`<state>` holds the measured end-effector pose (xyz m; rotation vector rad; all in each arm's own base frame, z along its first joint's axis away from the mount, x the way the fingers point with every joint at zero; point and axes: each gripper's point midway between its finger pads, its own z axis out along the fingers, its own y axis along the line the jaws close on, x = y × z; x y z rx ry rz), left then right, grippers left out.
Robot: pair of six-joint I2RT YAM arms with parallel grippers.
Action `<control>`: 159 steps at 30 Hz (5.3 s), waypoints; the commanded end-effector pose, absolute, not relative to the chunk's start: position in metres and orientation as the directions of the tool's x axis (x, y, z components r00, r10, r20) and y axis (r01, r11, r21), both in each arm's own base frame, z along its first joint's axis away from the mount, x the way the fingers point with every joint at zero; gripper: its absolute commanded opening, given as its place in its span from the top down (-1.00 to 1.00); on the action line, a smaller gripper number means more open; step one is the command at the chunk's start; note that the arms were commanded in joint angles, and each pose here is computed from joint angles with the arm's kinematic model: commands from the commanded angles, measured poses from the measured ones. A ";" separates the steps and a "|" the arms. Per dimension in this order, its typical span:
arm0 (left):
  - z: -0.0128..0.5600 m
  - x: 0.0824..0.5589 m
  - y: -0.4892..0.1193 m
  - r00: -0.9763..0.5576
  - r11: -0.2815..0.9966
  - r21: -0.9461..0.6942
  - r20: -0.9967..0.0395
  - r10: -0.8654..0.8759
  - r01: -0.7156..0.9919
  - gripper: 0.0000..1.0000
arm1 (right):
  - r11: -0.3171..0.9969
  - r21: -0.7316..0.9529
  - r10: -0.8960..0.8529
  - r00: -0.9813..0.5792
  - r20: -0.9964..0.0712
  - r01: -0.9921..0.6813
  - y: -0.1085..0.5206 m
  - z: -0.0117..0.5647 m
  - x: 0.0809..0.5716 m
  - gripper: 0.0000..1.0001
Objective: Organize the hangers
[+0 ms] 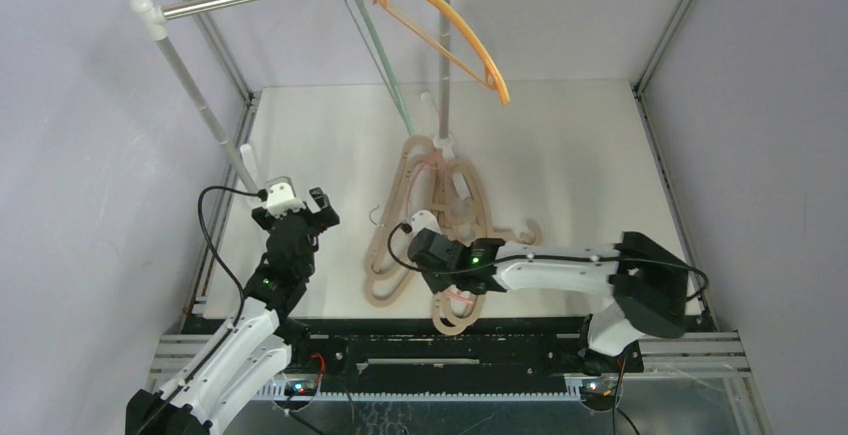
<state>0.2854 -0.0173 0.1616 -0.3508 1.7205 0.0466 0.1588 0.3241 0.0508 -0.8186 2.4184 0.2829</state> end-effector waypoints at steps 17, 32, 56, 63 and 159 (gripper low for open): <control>0.166 0.286 -0.018 -0.113 0.950 -0.183 -0.970 -0.216 -0.252 -0.99 | 0.172 0.596 0.071 -0.593 -0.802 -0.785 0.410 0.380 0.145 1.00; 0.168 0.285 -0.018 -0.106 0.951 -0.184 -0.971 -0.216 -0.249 -0.99 | -0.071 0.659 0.300 -0.646 -0.702 -0.749 0.453 0.499 0.205 1.00; 0.168 0.287 -0.025 -0.103 0.953 -0.209 -0.966 -0.236 -0.219 -0.99 | 0.083 0.726 0.539 -0.582 -0.609 -0.683 0.466 0.499 0.328 1.00; 0.167 0.288 -0.025 -0.106 0.953 -0.206 -0.967 -0.233 -0.222 -0.99 | 0.138 0.753 0.589 -0.558 -0.584 -0.643 0.436 0.491 0.348 1.00; 0.159 0.294 -0.029 -0.157 0.967 -0.148 -0.971 -0.182 -0.206 -0.99 | 0.958 0.283 0.235 -0.452 -0.861 -0.041 0.225 0.192 0.183 -0.59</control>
